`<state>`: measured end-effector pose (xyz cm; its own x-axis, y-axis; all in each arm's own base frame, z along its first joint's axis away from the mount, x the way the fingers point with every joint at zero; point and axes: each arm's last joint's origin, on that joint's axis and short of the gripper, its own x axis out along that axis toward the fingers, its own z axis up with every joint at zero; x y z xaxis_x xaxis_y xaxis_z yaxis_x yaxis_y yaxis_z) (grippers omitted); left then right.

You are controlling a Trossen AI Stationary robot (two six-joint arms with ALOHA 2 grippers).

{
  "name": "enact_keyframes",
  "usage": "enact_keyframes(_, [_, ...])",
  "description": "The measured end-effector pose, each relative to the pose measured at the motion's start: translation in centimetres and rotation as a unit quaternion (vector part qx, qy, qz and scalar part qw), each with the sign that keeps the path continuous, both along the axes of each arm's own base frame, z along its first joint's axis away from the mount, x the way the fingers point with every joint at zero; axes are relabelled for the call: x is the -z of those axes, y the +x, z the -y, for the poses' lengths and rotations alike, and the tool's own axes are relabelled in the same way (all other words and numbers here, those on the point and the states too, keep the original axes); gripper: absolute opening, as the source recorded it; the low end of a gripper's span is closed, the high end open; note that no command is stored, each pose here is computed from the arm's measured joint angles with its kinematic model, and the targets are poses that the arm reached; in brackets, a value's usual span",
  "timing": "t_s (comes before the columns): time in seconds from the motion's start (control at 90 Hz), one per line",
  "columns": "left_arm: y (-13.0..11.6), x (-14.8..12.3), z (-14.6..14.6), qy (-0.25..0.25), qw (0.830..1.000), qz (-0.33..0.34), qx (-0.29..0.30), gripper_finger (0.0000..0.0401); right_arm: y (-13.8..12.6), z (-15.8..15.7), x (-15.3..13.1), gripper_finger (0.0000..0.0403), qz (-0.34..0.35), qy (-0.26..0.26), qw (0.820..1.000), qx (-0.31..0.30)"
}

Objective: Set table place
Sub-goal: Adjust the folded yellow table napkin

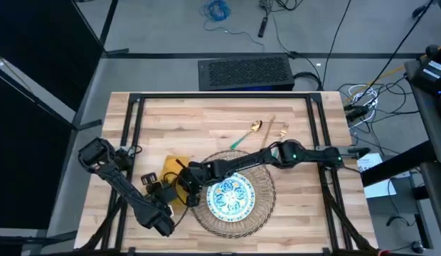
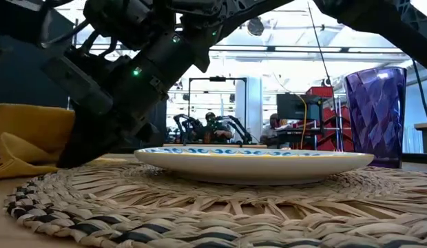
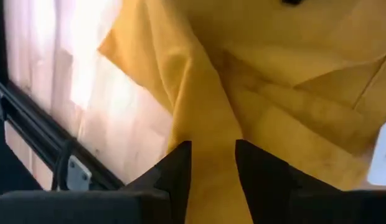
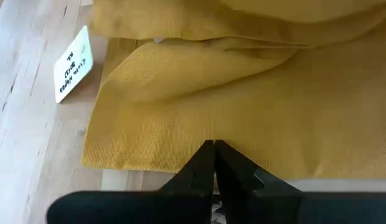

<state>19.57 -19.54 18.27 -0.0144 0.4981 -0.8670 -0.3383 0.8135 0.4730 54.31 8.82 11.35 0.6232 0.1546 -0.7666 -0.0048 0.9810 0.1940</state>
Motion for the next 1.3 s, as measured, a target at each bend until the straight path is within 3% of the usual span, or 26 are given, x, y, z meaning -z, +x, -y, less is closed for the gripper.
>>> enact_keyframes(0.167, [0.9,-0.1,1.0,-0.012,0.993,0.116,0.018,0.0111,0.0,0.0,0.0,0.0,0.0,0.0,1.0,0.0])
enact_keyframes(0.411, [0.9,1.1,-0.4,0.039,0.989,0.144,0.025,0.0111,0.0,-0.1,0.0,0.0,0.0,0.0,1.0,-0.001])
enact_keyframes(0.844, [1.9,3.6,-1.4,-0.035,0.992,0.102,0.061,0.0111,0.0,-0.1,0.0,0.0,-0.001,0.004,1.0,0.001])
enact_keyframes(1.3, [1.3,3.5,-0.5,-0.109,0.99,0.063,0.058,0.0111,0.0,-0.2,0.0,0.0,0.0,-0.004,1.0,-0.002])
